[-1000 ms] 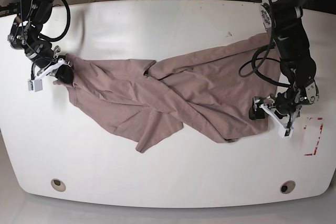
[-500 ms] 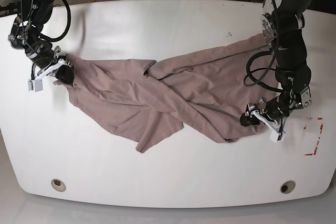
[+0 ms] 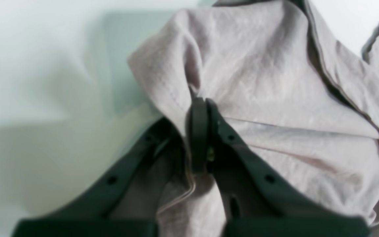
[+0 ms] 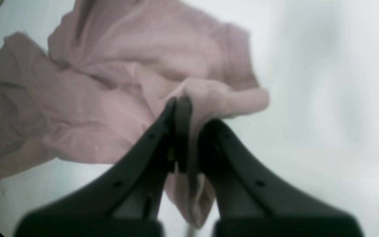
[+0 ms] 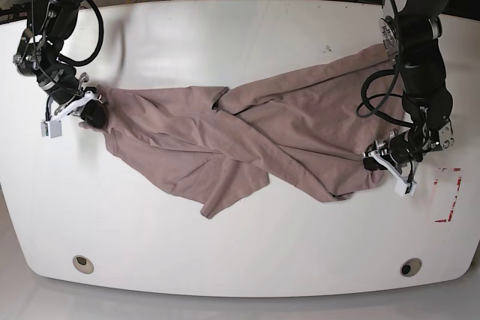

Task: Fold the T-shirt properly
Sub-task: 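Release with the left gripper and regrasp the shirt hem further along, then lift the shirt with both grippers, swing it, and lay it flat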

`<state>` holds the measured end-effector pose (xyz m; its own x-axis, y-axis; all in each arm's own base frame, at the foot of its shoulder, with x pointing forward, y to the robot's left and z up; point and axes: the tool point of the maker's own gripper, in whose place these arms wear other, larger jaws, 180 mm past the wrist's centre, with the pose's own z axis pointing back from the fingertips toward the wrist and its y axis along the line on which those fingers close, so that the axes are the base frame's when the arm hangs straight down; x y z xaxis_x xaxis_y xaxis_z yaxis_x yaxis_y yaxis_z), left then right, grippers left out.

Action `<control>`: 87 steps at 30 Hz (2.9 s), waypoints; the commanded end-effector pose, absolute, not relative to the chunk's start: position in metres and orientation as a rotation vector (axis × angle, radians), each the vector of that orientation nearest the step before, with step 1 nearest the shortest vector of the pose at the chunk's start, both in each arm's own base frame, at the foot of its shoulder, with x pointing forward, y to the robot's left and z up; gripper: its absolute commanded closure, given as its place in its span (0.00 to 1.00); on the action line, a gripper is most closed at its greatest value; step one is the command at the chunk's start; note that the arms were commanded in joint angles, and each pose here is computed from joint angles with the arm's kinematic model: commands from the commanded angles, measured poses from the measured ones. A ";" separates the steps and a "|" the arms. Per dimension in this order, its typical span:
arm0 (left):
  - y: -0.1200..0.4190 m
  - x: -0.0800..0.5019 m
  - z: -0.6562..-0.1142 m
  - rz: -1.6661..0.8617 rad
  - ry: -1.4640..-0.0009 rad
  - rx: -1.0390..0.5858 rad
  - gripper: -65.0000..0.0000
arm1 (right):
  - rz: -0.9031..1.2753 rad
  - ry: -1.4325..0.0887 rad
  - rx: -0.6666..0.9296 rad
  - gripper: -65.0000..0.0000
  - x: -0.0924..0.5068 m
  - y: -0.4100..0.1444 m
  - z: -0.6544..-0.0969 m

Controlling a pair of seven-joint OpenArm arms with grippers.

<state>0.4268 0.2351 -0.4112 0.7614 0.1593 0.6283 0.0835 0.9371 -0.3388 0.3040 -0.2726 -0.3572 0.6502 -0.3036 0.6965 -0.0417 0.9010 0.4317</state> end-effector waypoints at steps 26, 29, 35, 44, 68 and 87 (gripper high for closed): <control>0.257 0.444 -0.129 -0.301 -1.231 0.166 0.99 | -0.010 -1.256 0.424 1.00 0.469 -0.316 -0.156; 0.257 0.446 -0.095 -0.307 -1.307 0.199 0.99 | 0.019 -1.293 0.403 1.00 0.483 -0.324 -0.121; 0.272 0.438 -0.026 -0.296 -1.411 0.313 0.99 | 0.086 -1.407 0.346 1.00 0.503 -0.336 -0.028; 0.294 0.423 0.052 -0.289 -1.549 0.449 0.99 | 0.163 -1.446 0.274 1.00 0.504 -0.338 0.041; 0.262 0.368 -0.215 -0.519 -1.111 0.218 0.99 | -0.154 -0.976 0.557 1.00 0.383 -0.343 -0.261; 0.278 0.275 -0.313 -0.498 -0.826 0.152 0.99 | -0.314 -0.759 0.576 1.00 0.264 -0.345 -0.354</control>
<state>0.2745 0.2704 -0.3215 0.5799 -0.4646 0.6692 0.3781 0.8811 0.2840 0.2571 -0.3317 -0.3716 0.7245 -0.4688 0.5053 0.0834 0.7873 0.6109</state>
